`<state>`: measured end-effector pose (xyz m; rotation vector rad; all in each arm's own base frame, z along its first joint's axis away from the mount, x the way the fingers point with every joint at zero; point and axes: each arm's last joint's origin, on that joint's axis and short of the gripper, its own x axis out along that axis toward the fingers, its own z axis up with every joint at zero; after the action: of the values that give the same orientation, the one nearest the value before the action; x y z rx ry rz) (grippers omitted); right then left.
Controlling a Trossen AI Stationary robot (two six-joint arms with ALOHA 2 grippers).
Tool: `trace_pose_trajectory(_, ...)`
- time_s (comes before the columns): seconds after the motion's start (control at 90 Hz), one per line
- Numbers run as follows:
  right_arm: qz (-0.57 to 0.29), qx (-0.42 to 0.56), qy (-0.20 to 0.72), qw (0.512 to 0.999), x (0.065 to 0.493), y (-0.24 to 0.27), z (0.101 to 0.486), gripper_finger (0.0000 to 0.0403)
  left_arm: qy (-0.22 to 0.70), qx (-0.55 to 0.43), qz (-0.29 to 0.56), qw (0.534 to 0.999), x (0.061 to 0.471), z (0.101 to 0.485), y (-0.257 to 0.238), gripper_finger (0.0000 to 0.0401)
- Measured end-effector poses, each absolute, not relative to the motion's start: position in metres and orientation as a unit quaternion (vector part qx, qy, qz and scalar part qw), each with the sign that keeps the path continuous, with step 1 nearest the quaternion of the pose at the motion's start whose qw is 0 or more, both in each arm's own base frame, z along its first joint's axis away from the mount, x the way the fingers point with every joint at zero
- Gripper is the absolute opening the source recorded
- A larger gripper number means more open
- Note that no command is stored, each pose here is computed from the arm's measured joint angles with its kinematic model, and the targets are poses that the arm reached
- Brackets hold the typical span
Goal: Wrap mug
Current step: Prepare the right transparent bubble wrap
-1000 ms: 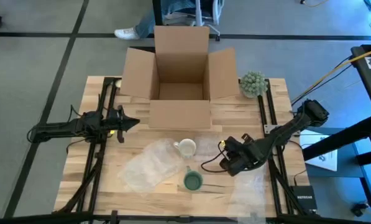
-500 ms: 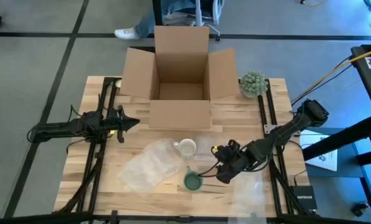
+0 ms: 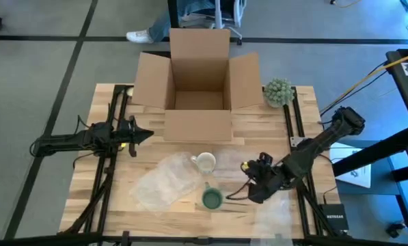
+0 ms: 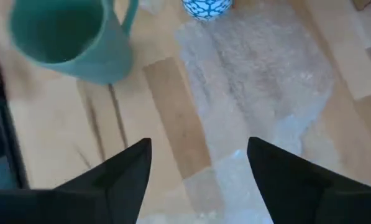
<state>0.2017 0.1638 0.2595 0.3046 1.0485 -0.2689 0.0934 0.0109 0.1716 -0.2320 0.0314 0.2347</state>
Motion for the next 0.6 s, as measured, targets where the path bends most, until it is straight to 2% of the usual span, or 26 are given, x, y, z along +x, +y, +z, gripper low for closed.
trace_pose_trajectory(0.1, -0.152, 0.153, 0.469, 0.857, 0.183, 0.172, 0.253, 0.0253, 0.015, -0.115, 0.117, 0.986, 0.093, 0.172, 0.011, 0.0)
trace_pose_trajectory(0.267, -0.196, 0.18, 0.463, 0.846, 0.154, 0.178, 0.219, 0.0253, 0.0, -0.136, 0.116, 0.984, 0.094, 0.173, 0.011, 0.0)
trace_pose_trajectory(0.433, -0.238, 0.184, 0.447, 0.843, 0.134, 0.172, 0.19, 0.0253, -0.066, -0.217, 0.124, 0.966, 0.093, 0.184, 0.012, 0.0)
trace_pose_trajectory(0.6, -0.259, 0.175, 0.449, 0.837, 0.128, 0.164, 0.176, 0.0253, -0.11, -0.225, 0.11, 0.962, 0.092, 0.192, 0.012, 0.0)
